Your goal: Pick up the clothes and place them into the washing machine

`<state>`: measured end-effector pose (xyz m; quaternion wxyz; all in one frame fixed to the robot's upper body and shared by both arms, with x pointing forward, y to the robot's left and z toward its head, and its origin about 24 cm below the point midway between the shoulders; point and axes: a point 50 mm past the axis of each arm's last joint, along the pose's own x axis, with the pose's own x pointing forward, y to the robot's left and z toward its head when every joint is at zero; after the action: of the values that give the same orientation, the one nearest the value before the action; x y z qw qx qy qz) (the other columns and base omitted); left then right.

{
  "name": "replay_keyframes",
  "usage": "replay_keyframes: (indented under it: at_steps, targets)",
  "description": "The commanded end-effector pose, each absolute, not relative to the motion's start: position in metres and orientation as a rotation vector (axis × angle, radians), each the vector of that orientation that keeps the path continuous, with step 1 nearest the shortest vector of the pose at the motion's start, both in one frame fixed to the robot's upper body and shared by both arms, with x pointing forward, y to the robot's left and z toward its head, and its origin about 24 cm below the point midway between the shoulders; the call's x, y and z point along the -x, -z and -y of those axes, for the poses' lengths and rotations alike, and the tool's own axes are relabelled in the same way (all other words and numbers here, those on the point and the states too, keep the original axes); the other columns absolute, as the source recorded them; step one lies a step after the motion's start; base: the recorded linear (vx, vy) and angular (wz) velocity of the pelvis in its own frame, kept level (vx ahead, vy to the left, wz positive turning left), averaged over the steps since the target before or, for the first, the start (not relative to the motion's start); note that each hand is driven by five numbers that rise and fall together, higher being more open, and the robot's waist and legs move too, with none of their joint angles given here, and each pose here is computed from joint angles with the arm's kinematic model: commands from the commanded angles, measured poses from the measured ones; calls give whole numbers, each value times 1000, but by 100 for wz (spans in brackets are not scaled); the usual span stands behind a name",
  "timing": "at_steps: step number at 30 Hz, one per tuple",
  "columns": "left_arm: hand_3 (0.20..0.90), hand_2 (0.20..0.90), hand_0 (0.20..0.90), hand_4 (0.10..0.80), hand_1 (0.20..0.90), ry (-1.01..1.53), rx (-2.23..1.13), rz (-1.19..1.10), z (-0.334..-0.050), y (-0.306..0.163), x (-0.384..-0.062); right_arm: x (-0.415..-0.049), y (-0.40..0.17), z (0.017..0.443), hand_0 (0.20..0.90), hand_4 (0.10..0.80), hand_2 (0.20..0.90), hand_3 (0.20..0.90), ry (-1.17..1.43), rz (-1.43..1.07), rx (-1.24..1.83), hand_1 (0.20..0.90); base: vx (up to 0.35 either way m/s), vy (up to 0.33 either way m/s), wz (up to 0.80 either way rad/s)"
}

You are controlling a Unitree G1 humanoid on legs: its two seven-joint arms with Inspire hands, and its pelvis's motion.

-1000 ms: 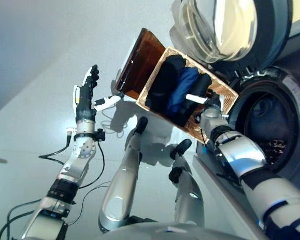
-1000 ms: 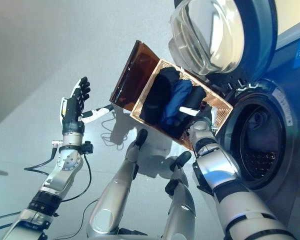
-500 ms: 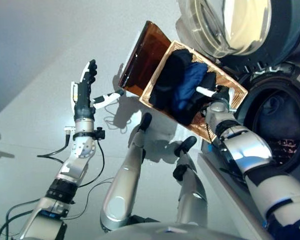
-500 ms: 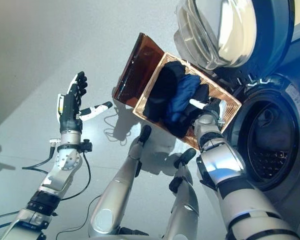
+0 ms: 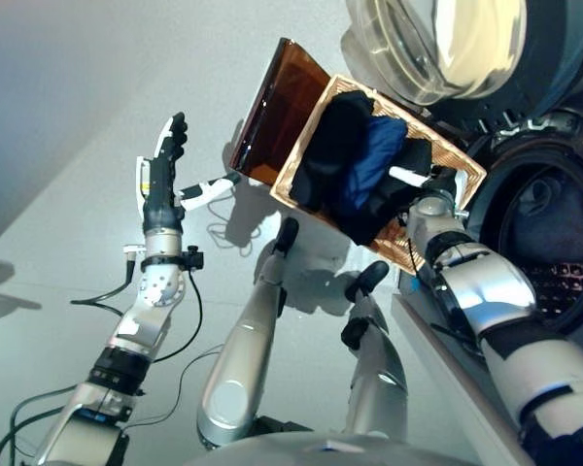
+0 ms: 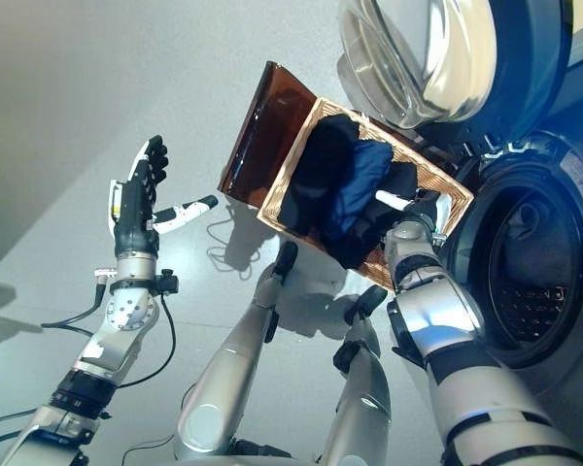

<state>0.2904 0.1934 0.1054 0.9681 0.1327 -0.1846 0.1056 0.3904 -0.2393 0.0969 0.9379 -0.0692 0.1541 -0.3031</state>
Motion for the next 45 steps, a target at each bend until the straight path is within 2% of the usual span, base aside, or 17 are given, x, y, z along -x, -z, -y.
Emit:
replay_keyframes:
  at_steps: [1,14,22,25,27,28,29,31,36,45]
  targets:
    - [900,900,900,800,900,-171,-258,574,-192,-135,-272,-383,-93,258,200,300,200,200,679,-289,185,200,-15,-13,-8]
    - [900,900,900,800,900,-139,-272,525,-194,-126,-270,-371,-74,268,200,300,200,200,699,-329,182,200,-23,-5,-8]
    - [900,900,900,800,900,-163,-267,488,-203,-120,-268,-370,-61,253,200,300,200,200,673,-327,89,200,2,2,-2]
    - [900,900,900,800,900,-170,-268,483,-206,-120,-269,-371,-55,238,200,300,200,200,635,-285,-48,200,-42,23,-9]
    - [900,900,900,800,900,-176,-261,484,-206,-119,-269,-371,-49,217,200,300,200,200,575,-230,-250,200,-84,50,-11]
    - [900,900,900,800,900,-174,-266,477,-207,-118,-268,-366,-41,216,200,300,200,200,576,-238,-272,200,-46,27,-17]
    - [900,900,900,800,900,-173,-261,465,-207,-114,-269,-364,-38,210,200,300,200,200,588,-198,-492,200,-35,6,-17]
    - [900,900,900,800,900,-171,-258,457,-207,-112,-269,-361,-34,211,200,300,200,200,596,-196,-530,200,71,-17,-19]
    - [900,900,900,800,900,-160,-225,451,-202,-109,-271,-351,-26,202,200,300,200,200,629,-88,-916,200,-23,8,-19]
    - [900,900,900,800,900,-134,-155,418,-196,-98,-269,-341,-23,199,200,300,200,200,670,52,-1197,200,-40,22,-9]
